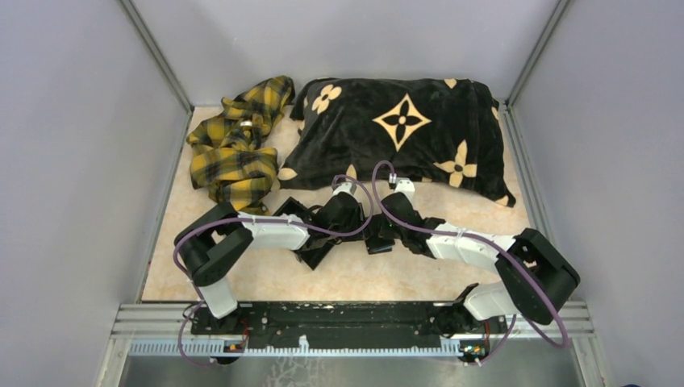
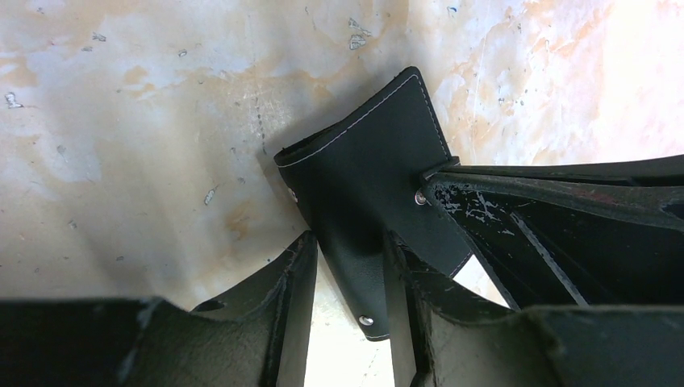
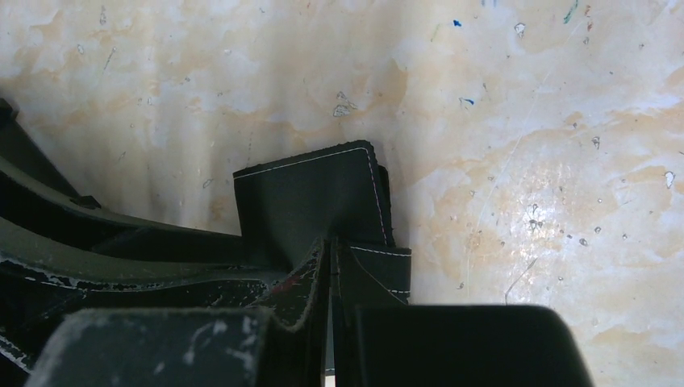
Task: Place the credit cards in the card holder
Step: Close the card holder at the center of the board.
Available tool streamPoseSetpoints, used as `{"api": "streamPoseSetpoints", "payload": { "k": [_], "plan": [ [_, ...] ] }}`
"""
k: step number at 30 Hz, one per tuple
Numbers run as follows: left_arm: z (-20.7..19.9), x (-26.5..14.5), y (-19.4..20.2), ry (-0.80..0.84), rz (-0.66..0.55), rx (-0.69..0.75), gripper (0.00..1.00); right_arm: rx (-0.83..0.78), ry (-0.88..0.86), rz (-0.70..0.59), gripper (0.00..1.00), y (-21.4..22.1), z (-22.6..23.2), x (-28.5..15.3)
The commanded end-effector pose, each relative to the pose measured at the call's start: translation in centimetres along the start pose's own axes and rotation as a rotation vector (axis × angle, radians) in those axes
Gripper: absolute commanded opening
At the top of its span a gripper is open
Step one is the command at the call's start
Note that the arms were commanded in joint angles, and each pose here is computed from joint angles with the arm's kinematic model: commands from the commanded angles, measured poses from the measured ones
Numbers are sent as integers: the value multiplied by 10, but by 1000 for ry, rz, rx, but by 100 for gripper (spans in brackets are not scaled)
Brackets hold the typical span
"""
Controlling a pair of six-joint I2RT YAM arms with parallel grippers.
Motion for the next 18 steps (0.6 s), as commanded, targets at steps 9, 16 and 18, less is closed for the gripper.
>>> {"api": "streamPoseSetpoints", "payload": {
  "k": [9, 16, 18],
  "plan": [
    [31, 6, 38, -94, 139, 14, 43, 1, -33, -26, 0, -3, 14, 4],
    [31, 4, 39, -94, 139, 15, 43, 29, -9, -29, 0, 9, 5, 4],
    [31, 4, 39, -95, 140, 15, 42, 44, 0, -37, 0, 13, 1, 3]
  ]
}}
Point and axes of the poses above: each gripper's point midway between its finger pads, its own x axis out along the fingers, its own z axis along the line the jaws close on, y = z × x, the point moved 5 cm from there along -x, back along the fingers, and after that the axes turned 5 degrees about x, right-handed, at the moved point
